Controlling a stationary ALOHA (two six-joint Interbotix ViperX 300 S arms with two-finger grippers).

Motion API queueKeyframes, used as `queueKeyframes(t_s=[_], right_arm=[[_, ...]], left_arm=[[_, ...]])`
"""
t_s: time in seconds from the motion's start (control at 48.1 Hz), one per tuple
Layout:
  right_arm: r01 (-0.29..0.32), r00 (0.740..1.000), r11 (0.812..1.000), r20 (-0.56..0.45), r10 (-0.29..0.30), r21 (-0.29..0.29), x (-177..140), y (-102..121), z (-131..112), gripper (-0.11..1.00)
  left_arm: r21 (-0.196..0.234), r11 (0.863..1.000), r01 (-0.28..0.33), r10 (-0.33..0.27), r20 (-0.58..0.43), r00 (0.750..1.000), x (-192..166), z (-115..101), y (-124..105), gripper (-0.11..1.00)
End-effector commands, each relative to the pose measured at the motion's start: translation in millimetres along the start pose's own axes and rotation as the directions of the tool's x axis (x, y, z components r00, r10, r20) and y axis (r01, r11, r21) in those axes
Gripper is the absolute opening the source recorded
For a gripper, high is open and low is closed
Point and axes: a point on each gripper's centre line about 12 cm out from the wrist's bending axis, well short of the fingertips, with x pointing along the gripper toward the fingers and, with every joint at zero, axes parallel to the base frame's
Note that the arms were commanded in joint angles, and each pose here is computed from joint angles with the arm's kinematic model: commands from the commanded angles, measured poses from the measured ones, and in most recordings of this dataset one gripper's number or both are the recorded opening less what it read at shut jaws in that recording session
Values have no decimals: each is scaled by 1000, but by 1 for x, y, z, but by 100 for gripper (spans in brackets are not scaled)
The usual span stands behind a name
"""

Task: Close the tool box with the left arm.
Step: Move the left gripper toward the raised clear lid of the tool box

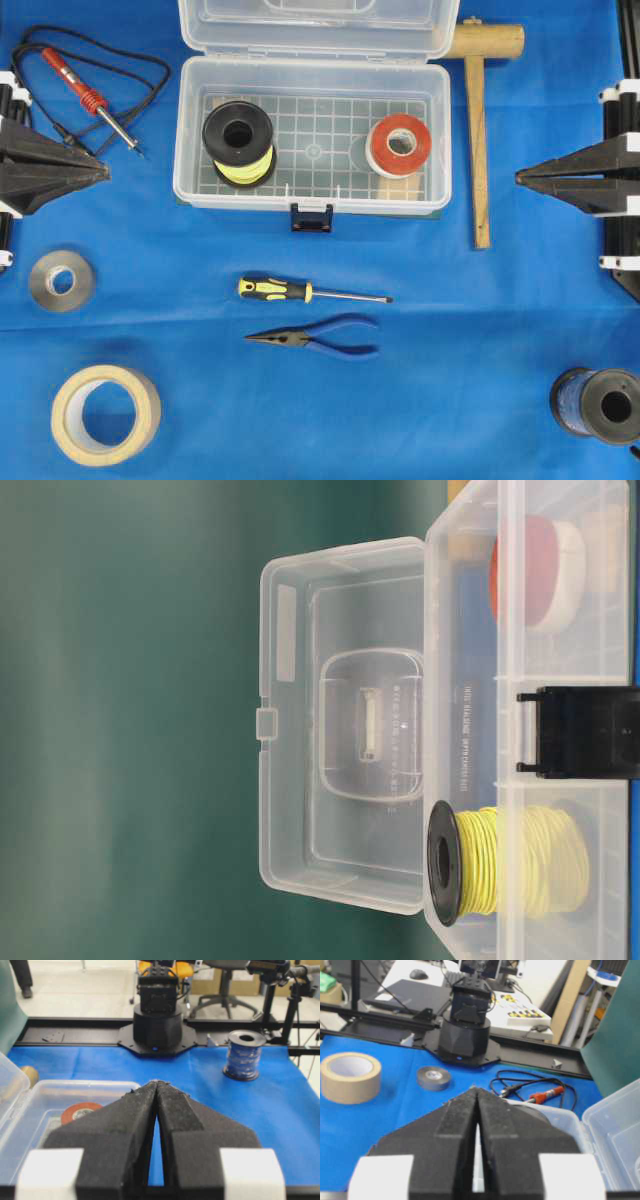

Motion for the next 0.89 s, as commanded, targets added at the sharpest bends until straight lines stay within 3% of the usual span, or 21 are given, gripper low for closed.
queueKeyframes(t_s=[0.0,0.146,0.354,0.666,0.77,0.874], right_arm=[[25,999,1000,47,-25,0,4,-5,18,0],[38,999,999,23,-38,-1,6,-8,19,0],[69,998,998,-13,-69,2,8,-14,13,0],[71,996,998,-57,-70,1,11,-15,4,0],[71,995,998,-71,-70,1,12,-15,1,0],[71,994,998,-89,-70,1,13,-15,-2,0]], left_arm=[[-36,999,-18,19,26,999,5,11,3,0],[-25,999,-28,29,37,999,6,17,5,0],[-11,991,-134,134,16,991,10,35,27,0],[125,939,-321,337,-136,932,21,70,77,1],[183,917,-355,387,-178,905,35,77,96,18],[207,900,-384,425,-217,879,52,79,117,49]])
